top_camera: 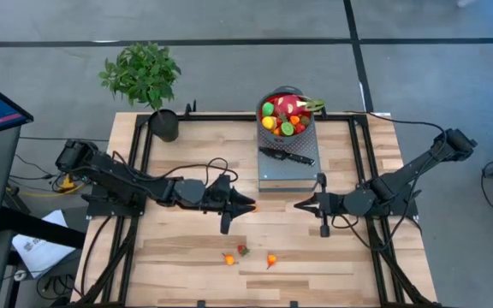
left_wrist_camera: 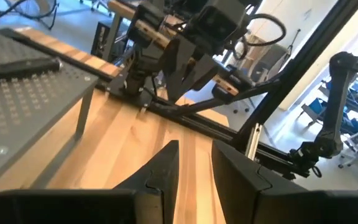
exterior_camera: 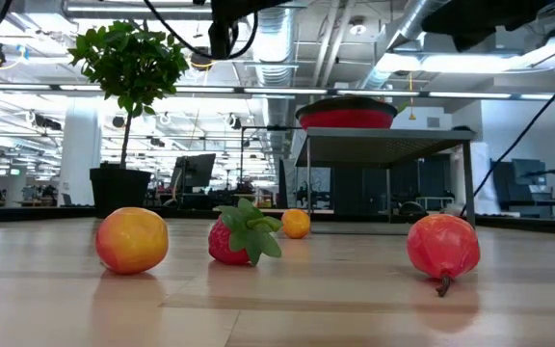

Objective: Pick & Place Fruit
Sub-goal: Put the yellow pear into the red colander on the shelf

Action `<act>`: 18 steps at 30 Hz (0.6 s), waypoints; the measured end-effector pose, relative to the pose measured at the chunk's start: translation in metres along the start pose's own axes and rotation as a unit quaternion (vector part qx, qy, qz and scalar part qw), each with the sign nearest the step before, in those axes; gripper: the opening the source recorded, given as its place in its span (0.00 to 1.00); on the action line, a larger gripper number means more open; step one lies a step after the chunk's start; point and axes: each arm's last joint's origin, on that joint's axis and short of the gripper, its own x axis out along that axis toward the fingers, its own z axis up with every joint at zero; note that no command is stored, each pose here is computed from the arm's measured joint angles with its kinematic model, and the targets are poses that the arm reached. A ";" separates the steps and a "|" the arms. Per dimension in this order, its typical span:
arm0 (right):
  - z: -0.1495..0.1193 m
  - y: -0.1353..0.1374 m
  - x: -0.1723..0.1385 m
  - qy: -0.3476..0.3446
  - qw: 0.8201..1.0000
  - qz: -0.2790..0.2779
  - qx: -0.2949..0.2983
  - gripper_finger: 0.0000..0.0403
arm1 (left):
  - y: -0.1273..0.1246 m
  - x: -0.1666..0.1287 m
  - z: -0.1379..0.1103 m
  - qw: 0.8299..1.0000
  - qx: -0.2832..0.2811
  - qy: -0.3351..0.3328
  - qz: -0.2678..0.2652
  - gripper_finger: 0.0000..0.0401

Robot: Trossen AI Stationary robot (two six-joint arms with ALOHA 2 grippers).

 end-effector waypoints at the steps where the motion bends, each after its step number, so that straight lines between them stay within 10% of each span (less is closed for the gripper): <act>1: 0.000 0.000 0.000 0.000 1.000 0.000 -0.001 0.00 | 0.001 0.000 -0.001 1.000 -0.004 0.002 0.001 0.22; 18: 0.000 0.000 -0.001 0.001 1.000 0.001 -0.002 0.00 | -0.033 -0.015 -0.028 0.992 -0.073 -0.046 0.087 0.22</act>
